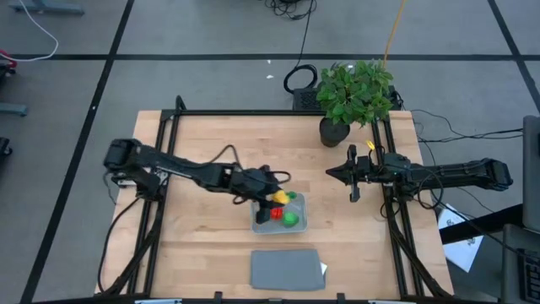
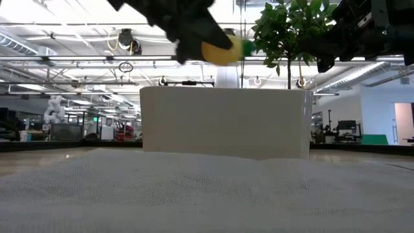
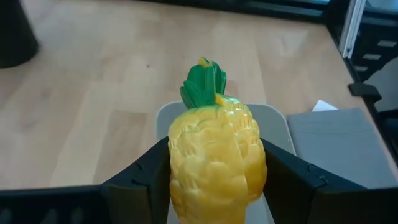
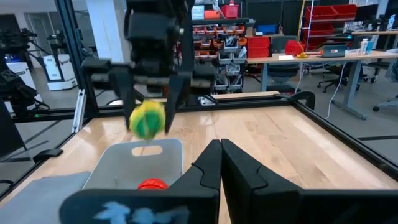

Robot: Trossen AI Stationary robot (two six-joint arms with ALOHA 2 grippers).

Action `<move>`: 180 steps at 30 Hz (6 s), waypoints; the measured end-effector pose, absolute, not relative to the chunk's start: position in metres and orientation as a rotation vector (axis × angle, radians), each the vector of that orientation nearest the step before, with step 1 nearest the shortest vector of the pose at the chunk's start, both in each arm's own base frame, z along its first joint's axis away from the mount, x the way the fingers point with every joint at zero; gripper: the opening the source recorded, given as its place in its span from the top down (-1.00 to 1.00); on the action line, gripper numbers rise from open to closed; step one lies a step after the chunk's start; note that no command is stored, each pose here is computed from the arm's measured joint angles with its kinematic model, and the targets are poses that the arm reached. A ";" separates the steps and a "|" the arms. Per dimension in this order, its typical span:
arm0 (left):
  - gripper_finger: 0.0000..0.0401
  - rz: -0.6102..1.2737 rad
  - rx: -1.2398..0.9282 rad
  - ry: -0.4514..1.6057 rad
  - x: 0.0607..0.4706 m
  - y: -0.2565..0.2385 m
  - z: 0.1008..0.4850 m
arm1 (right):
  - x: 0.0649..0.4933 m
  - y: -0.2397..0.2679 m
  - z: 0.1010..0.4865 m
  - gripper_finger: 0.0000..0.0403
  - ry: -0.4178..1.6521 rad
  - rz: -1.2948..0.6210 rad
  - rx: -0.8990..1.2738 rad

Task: Pick and placing Produce into tupperware
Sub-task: Put the pineapple into the bin, then return to Home Position

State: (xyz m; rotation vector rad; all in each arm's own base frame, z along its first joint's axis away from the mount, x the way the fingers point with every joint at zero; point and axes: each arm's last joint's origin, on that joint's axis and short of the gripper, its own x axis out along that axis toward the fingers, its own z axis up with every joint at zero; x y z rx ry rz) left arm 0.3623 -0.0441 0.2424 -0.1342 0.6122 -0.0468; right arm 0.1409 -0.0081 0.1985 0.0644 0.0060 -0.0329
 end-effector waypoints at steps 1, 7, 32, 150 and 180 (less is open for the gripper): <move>0.03 -0.056 -0.129 0.621 0.370 -0.045 0.239 | 0.141 -0.008 0.198 1.00 0.006 -0.033 0.064; 0.03 -0.122 -0.141 0.720 0.399 -0.047 0.219 | 0.141 -0.008 0.198 1.00 0.006 -0.033 0.066; 0.02 -0.246 -0.074 0.911 0.413 -0.044 0.223 | 0.141 -0.008 0.197 1.00 0.022 -0.034 0.064; 1.00 -0.016 0.408 0.691 0.293 -0.059 0.340 | 0.135 -0.010 0.208 1.00 -0.074 -0.104 0.003; 1.00 0.146 0.237 0.110 0.145 -0.012 0.218 | 0.119 -0.018 0.205 1.00 -0.036 -0.110 0.100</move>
